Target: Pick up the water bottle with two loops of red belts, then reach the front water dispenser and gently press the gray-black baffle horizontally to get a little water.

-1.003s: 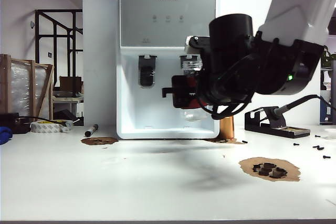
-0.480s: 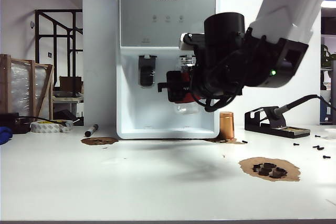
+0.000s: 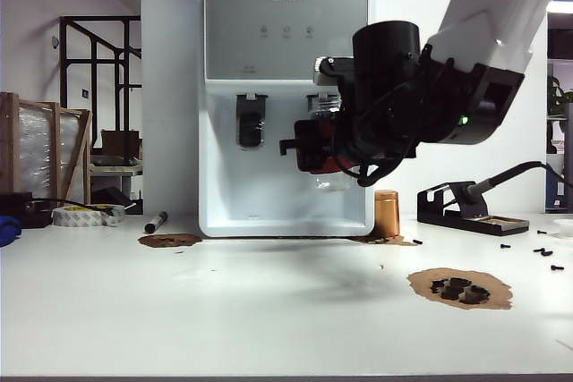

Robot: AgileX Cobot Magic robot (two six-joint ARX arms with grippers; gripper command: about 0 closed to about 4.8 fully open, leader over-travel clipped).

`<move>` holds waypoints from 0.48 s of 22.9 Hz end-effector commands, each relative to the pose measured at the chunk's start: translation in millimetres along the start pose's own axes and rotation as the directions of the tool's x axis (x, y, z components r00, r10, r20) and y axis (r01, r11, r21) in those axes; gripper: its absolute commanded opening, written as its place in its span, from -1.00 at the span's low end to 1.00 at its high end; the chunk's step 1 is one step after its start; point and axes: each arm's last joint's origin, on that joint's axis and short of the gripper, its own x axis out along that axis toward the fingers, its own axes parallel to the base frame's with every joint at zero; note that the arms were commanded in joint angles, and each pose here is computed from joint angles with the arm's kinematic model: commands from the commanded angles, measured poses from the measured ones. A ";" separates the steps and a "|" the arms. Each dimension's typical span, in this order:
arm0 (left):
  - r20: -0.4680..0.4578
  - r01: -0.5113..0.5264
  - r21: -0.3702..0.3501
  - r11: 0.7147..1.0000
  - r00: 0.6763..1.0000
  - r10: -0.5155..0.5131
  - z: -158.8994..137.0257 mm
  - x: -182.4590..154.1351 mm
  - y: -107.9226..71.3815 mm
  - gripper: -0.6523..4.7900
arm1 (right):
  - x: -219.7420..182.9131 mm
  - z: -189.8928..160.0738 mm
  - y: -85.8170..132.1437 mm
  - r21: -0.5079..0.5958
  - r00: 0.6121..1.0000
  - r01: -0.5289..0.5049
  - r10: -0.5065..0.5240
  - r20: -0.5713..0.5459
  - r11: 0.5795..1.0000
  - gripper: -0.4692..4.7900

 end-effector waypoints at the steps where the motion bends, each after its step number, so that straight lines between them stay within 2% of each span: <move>1: 0.004 0.003 0.035 0.999 1.000 -0.003 0.0 1.3 0.9 -0.78 | 2.7 4.9 -4.2 0.010 1.000 -0.003 0.003 0.030 1.000 -0.84; 2: 0.000 0.004 0.032 0.999 1.000 -0.004 -0.9 2.2 1.4 -0.78 | 2.9 4.8 -4.8 0.010 1.000 -0.001 0.001 0.030 1.000 -0.84; 4: -0.019 0.010 0.017 1.000 1.000 -0.010 -5.8 7.5 4.5 -0.78 | 5.8 3.5 -6.1 0.010 0.998 -0.063 0.063 0.031 0.998 -0.84; 11: -0.046 0.014 -0.003 1.000 0.999 -0.014 -15.6 19.7 11.9 -0.78 | 12.8 8.8 -4.4 0.012 0.997 -0.061 0.060 0.049 0.998 -0.84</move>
